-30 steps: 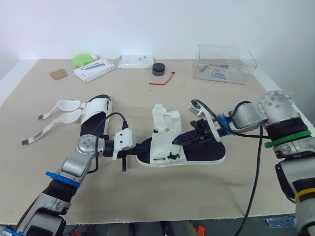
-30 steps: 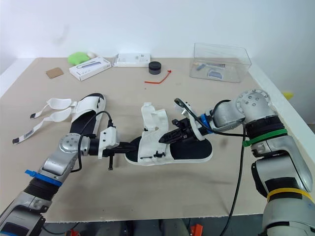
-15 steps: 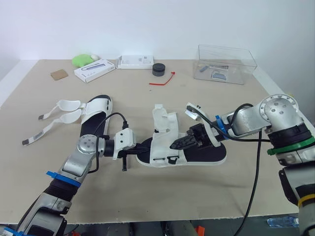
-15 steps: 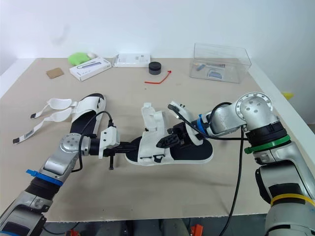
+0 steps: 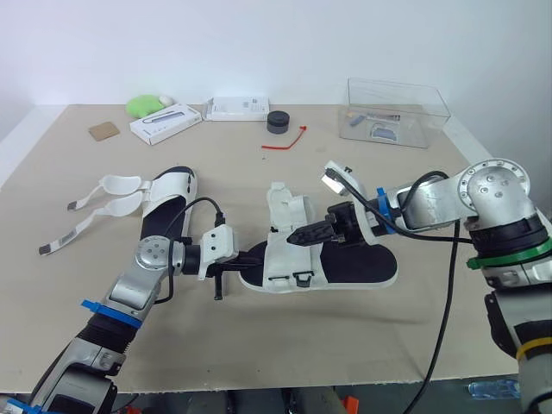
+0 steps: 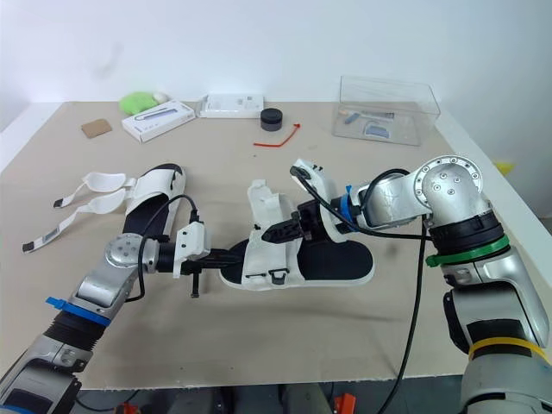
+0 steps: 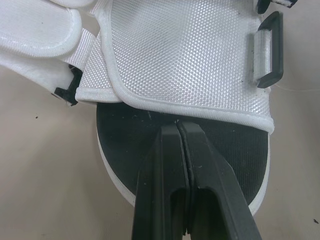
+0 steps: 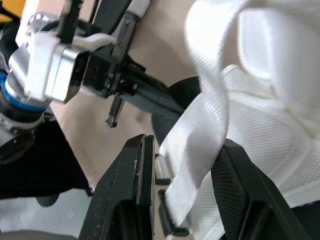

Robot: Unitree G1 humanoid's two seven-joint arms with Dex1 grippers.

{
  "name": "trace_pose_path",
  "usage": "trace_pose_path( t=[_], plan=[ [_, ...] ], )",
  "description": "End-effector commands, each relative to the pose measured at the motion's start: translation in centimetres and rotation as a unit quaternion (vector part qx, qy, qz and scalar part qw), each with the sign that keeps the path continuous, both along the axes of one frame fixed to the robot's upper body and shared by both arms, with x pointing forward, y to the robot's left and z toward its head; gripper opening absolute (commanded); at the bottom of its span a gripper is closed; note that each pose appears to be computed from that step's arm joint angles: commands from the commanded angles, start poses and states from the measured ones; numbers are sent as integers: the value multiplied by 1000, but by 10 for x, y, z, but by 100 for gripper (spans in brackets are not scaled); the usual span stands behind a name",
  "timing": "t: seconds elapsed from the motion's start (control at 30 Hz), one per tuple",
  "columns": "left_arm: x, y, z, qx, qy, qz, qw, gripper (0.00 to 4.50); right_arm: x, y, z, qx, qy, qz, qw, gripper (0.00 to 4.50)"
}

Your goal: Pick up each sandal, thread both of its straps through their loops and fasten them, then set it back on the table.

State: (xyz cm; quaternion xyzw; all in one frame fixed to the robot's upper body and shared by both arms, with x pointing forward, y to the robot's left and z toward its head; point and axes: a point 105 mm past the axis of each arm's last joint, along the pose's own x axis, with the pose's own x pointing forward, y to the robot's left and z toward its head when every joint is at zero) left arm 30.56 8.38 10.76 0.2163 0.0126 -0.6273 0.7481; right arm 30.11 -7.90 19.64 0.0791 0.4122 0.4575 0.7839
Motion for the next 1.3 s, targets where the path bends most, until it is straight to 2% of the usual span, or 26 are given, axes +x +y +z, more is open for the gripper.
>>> trace_pose_path(
  t=[0.03,0.07,0.6,0.93,1.07,1.1,1.2,1.27,1.3],
  plan=[
    [-1,4,-13,25,18,6,1000,0,2,0,14,19,-21,-1,1000,69],
    [-2,4,-13,25,19,6,1000,0,1,0,12,16,-20,3,1000,4],
    [-2,4,-13,23,19,10,999,0,-23,4,-6,-7,-33,36,999,4],
    [-1,1,-13,22,21,7,1000,0,-33,6,-7,-8,-52,29,998,4],
    [-1,1,-13,22,22,5,1000,0,-32,3,2,-24,-97,37,994,129],
    [-1,1,-13,22,22,5,999,0,-30,1,5,-24,-105,36,994,194],
    [-2,1,-13,23,24,4,999,0,-36,-7,14,-9,-109,50,993,320],
    [-2,1,-13,24,25,3,999,0,-45,-13,18,0,-102,70,992,420],
    [-2,1,-13,24,25,3,999,0,-51,-19,20,2,-101,80,992,440]
  ],
)
